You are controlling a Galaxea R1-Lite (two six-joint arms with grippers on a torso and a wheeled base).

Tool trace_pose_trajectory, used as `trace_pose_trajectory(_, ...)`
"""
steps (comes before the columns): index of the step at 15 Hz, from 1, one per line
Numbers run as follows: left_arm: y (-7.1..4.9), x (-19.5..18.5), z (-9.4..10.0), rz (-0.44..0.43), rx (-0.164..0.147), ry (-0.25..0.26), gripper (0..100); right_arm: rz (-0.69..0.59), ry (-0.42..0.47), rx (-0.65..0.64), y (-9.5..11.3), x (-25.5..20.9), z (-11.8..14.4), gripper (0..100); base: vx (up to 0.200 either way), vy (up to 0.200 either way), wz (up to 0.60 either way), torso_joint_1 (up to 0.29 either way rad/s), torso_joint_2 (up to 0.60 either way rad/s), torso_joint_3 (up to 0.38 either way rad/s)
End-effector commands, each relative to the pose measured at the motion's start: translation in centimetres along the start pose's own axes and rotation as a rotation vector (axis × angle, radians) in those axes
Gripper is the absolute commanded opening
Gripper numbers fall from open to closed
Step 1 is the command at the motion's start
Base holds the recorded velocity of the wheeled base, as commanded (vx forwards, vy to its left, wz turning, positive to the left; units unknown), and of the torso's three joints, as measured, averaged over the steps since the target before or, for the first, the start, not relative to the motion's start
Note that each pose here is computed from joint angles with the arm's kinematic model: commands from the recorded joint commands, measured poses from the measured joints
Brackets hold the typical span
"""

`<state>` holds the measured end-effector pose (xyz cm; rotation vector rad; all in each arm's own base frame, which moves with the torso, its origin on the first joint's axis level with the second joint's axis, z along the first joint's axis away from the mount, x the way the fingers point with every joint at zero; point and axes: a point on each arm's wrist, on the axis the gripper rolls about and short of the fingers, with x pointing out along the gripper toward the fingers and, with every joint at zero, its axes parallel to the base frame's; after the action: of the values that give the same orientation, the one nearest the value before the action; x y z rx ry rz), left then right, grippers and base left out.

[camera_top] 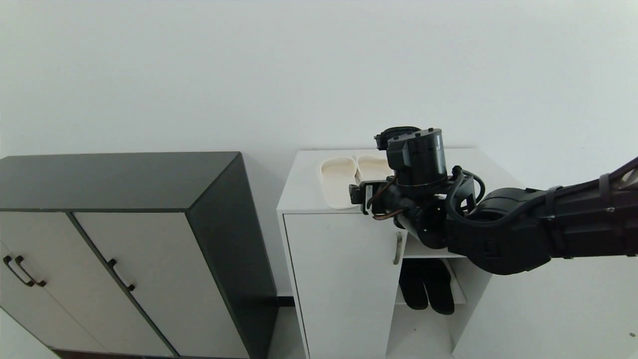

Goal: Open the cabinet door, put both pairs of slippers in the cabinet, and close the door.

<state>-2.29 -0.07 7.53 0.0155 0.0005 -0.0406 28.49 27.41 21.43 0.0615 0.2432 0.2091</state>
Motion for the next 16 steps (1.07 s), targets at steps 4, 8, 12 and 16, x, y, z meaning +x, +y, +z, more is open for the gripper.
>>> trace_pose_trajectory(4, 0.0, 0.0, 0.0, 0.001, 0.0, -0.001, 0, 0.009, -0.002, 0.0, 0.6, 1.5, -1.3, 100, 0.2, 0.0, 0.0, 0.004, 0.0, 0.004)
trace_pose_trajectory(8, 0.0, 0.0, 0.0, 0.001, -0.002, 0.001, 0, 0.033, -0.013, 0.005, 0.5, 4.2, -2.8, 100, 0.0, 0.0, 0.0, 0.0, 0.0, 0.0)
trace_pose_trajectory(12, 0.0, 0.0, 0.0, 0.001, -0.003, 0.001, 0, 0.024, -0.05, -0.015, 0.6, 6.6, -1.9, 100, 0.0, 0.0, 0.0, 0.0, 0.0, 0.0)
trace_pose_trajectory(16, 0.0, 0.0, 0.0, 0.001, -0.003, 0.001, 0, 0.009, -0.046, -0.036, 1.3, 9.4, -2.0, 100, 0.0, 0.0, 0.0, 0.0, 0.0, 0.0)
